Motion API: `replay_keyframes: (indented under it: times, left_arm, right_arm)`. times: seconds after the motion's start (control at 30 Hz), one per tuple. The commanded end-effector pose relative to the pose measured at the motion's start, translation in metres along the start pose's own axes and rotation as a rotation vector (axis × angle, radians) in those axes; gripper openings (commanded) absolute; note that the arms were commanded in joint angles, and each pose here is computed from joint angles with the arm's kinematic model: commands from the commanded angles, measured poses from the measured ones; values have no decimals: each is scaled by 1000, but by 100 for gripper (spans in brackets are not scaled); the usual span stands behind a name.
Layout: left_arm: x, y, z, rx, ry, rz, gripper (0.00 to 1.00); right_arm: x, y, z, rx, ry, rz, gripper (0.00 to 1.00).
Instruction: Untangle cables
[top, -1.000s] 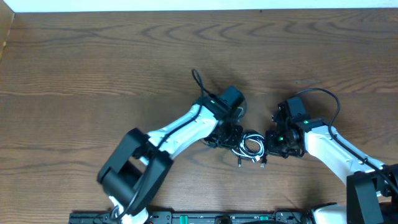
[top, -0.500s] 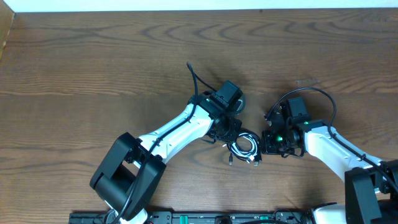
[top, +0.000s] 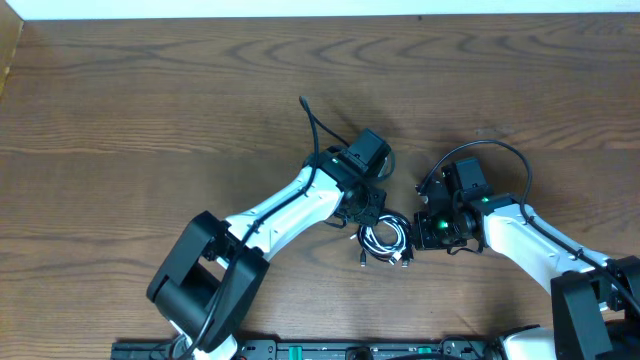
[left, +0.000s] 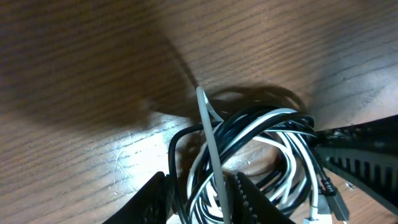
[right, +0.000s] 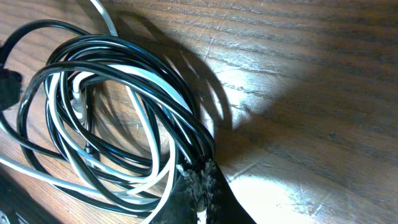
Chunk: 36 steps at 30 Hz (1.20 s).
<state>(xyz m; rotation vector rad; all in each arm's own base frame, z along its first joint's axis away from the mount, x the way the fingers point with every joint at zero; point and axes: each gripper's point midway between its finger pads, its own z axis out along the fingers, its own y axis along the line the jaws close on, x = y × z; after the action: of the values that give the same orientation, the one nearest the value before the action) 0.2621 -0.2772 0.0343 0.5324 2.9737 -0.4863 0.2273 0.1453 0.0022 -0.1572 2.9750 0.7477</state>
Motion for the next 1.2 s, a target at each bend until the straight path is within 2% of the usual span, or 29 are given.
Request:
replay_keyframes:
  times: [0.0,0.63,1.17]
  left_arm:
    - [5,7,10,-21,33,-5,32]
    - [15,-11,17,-23,45,57,32]
    - [17,0,33,-71,65,52,32]
  right_arm:
    - [5,2,3,-15,18,-14,1]
    - [5,2,3,-15,19,-14,1]
    - [5,2,3,-15,19,-14,1]
